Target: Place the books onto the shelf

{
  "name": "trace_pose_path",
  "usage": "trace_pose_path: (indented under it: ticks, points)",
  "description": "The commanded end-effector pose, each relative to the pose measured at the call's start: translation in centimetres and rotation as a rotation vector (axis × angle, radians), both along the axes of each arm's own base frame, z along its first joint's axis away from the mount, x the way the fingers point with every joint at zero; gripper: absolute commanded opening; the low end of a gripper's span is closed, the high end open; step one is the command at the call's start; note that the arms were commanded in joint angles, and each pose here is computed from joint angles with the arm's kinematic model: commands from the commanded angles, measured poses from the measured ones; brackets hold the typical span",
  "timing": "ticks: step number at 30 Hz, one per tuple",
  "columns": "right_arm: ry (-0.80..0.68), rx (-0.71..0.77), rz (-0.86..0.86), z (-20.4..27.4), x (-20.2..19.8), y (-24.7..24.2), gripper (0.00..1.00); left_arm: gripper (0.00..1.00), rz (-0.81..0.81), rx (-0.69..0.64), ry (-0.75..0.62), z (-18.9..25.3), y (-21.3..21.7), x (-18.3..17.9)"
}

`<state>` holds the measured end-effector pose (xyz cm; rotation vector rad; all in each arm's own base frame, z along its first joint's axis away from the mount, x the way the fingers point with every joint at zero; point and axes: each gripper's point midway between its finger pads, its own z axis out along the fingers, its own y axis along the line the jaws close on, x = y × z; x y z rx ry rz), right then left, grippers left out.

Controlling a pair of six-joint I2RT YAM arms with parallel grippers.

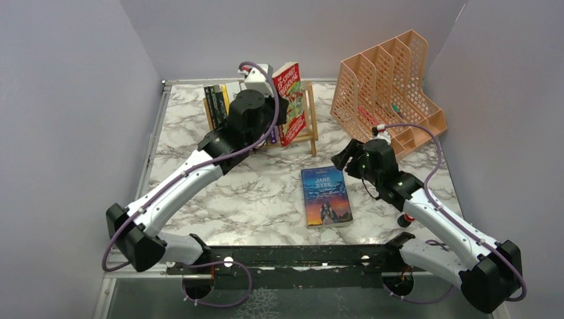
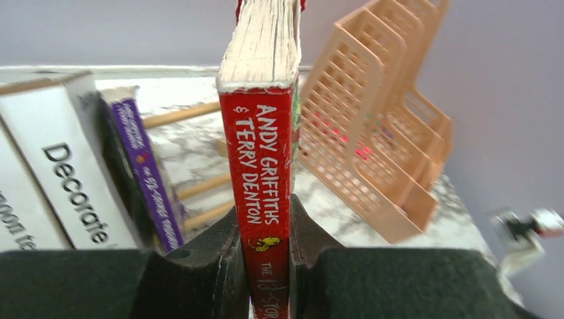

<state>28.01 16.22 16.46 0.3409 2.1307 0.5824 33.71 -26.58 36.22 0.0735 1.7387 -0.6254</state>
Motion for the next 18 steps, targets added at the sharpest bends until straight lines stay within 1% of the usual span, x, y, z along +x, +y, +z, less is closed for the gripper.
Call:
trace_pose_path:
  ticks: [1, 6, 8, 12, 16, 18]
  points:
    - [0.027, -0.036, -0.042, -1.2, -0.2, -1.0, 0.65, 0.00, 0.233, 0.135, -0.032, 1.3, 2.9, 3.8]
    - [0.040, -0.038, -0.034, -1.8, -0.5, -1.0, 0.65, 0.00, 0.317, 0.198, -0.030, 1.3, 3.5, 6.7]
    - [0.047, -0.036, -0.035, -2.0, -0.5, -0.9, 0.65, 0.00, 0.315, 0.194, -0.008, 0.3, 3.2, 8.3]
    - [0.065, -0.032, -0.031, -2.6, -0.5, -0.7, 0.65, 0.00, 0.336, 0.231, 0.062, -2.9, 2.3, 11.4]
    - [0.089, -0.025, -0.035, -3.2, -0.8, -0.6, 0.64, 0.00, 0.229, 0.170, 0.115, -4.6, 0.0, 13.5]
    - [0.095, -0.024, -0.037, -3.4, -0.9, -0.7, 0.64, 0.00, 0.235, 0.192, 0.139, -5.9, -0.2, 14.3]
